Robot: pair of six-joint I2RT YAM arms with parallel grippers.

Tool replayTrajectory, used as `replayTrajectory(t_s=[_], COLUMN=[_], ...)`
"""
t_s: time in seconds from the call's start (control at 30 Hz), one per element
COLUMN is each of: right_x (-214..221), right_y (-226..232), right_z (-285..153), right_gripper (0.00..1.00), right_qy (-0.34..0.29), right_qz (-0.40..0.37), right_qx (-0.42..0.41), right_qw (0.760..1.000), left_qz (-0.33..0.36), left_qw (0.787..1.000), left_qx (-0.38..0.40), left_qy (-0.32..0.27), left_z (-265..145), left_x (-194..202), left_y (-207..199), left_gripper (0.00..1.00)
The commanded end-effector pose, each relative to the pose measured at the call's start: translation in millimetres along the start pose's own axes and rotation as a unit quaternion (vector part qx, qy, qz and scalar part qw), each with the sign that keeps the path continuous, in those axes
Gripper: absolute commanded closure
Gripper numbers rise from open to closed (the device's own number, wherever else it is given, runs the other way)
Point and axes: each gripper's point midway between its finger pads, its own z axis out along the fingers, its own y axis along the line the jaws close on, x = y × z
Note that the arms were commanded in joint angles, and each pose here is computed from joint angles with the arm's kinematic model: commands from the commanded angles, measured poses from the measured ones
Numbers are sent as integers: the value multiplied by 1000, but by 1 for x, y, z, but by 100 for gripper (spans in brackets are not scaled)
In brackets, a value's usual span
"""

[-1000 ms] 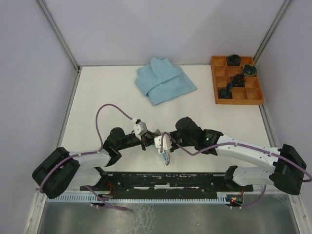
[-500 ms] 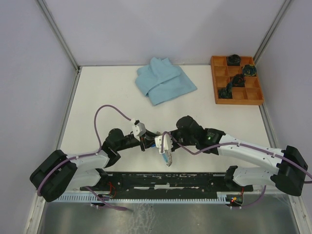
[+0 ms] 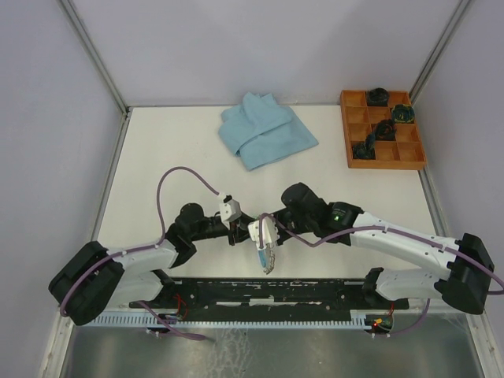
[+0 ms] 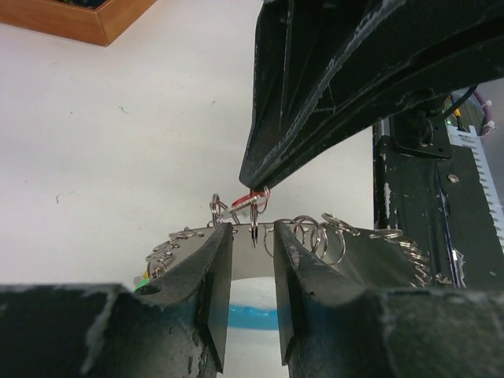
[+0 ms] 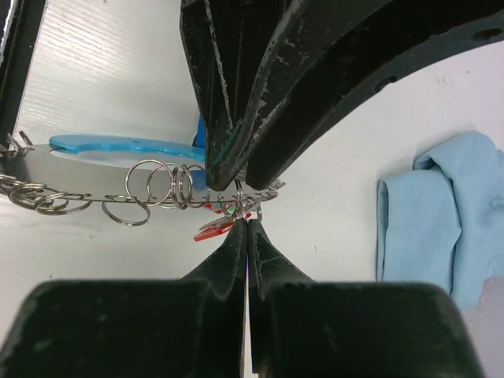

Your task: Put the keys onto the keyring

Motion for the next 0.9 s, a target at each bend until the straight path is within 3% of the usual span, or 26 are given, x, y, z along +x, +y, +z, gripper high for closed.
replayTrajectory(t_s=[0.0, 0.87], right_x=[-20, -23], right_y=[-13, -18], right_z=[-4, -8], right_gripper=[99, 99], right_qy=[-28, -26], right_qz=[-16, -17], right_qx=[5, 9], right_qw=[999, 999], left_qz=[43, 2], left_qw=[998, 998], left_qx=[29, 62], left_qy=[-20, 13], left_z=[9, 21], left_x=[-21, -7], left_y=[-2, -5], left_gripper=[66, 75])
